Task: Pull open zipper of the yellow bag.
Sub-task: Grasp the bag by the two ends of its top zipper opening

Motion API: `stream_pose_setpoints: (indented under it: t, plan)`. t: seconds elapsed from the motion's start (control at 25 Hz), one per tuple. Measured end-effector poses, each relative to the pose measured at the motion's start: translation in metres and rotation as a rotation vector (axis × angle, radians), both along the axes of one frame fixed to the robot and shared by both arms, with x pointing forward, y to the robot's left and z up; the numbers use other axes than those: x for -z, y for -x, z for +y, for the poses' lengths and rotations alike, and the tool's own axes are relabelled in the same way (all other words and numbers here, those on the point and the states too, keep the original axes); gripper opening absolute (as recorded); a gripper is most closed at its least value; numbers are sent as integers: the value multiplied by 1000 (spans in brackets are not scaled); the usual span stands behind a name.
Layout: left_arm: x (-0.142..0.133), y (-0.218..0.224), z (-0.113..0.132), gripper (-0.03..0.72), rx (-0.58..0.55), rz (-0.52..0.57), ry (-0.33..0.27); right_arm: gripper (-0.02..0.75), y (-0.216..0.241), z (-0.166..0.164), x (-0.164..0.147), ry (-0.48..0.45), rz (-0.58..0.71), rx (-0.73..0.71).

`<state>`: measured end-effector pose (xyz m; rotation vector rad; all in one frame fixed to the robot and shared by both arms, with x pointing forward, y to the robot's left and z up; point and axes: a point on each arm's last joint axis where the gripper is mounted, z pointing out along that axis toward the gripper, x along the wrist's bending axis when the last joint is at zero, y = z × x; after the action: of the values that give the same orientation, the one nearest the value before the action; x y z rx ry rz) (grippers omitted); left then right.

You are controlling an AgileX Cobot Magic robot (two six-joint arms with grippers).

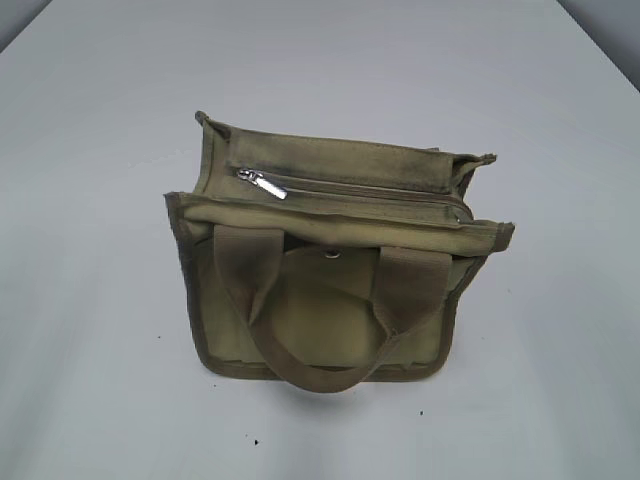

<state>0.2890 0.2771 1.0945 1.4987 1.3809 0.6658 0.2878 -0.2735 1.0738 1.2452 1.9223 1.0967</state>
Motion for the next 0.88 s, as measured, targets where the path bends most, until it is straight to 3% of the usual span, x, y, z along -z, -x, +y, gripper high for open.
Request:
stream_pose_setpoints:
  t: [0.24, 0.48, 0.6, 0.88]
  plan:
    - [2, -68, -22, 454, 135, 117, 222, 583, -47, 18, 0, 115, 88, -158]
    - [10, -135, -45, 454, 312, 257, 407, 583, -100, 47, 7, 212, 208, -301]
    - [15, -164, -58, 454, 365, 332, 444, 583, -122, 65, 4, 244, 216, -367]
    - [39, -207, -101, 454, 479, 498, 459, 583, -168, 112, -5, 283, 193, -483]
